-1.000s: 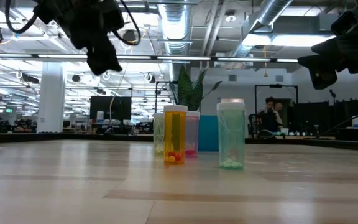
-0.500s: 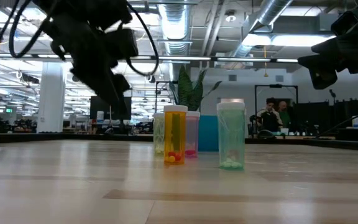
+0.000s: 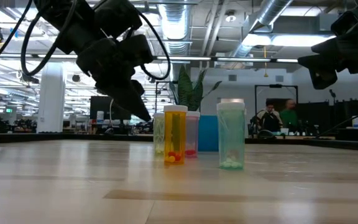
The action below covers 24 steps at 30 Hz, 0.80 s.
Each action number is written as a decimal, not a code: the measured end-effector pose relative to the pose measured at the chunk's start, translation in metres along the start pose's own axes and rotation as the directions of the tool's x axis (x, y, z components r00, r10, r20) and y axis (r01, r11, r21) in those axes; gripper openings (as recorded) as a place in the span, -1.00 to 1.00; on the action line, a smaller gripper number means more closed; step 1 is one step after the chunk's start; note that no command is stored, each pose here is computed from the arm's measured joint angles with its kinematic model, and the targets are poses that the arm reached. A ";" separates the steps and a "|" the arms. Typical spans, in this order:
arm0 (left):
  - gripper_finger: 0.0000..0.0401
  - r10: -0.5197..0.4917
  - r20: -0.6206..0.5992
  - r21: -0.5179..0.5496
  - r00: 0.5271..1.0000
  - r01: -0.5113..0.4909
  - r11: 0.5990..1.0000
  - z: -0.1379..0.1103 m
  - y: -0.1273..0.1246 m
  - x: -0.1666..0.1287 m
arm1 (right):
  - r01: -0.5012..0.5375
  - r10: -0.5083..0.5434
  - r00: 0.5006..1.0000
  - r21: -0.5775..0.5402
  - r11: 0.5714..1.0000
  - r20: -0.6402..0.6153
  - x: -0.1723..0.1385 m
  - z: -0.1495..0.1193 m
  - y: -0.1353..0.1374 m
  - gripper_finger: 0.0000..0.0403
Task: Pick and place pill bottles into a basket
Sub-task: Put the yellow pill bottle into the blue bin
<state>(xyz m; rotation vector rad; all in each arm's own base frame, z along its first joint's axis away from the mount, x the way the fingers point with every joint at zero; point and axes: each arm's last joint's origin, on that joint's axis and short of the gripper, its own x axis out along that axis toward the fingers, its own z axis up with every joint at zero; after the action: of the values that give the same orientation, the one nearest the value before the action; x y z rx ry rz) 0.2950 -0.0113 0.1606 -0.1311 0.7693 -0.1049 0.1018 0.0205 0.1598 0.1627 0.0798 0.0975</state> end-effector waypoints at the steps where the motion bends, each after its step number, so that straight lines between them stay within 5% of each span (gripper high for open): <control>1: 0.06 -0.003 0.013 0.005 1.000 0.003 1.000 0.001 0.000 0.001 | 0.001 -0.001 1.000 0.000 1.000 0.000 0.000 0.000 0.000 -0.15; 24: 0.06 -0.035 0.084 0.029 0.996 0.033 0.999 0.005 -0.008 0.009 | 0.000 0.000 1.000 0.000 1.000 0.000 0.000 0.000 0.000 -0.15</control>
<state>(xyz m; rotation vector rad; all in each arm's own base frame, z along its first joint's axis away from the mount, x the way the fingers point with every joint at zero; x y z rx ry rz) 0.3048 -0.0196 0.1592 -0.1218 0.6815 -0.1415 0.1018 0.0204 0.1598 0.1628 0.0797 0.0970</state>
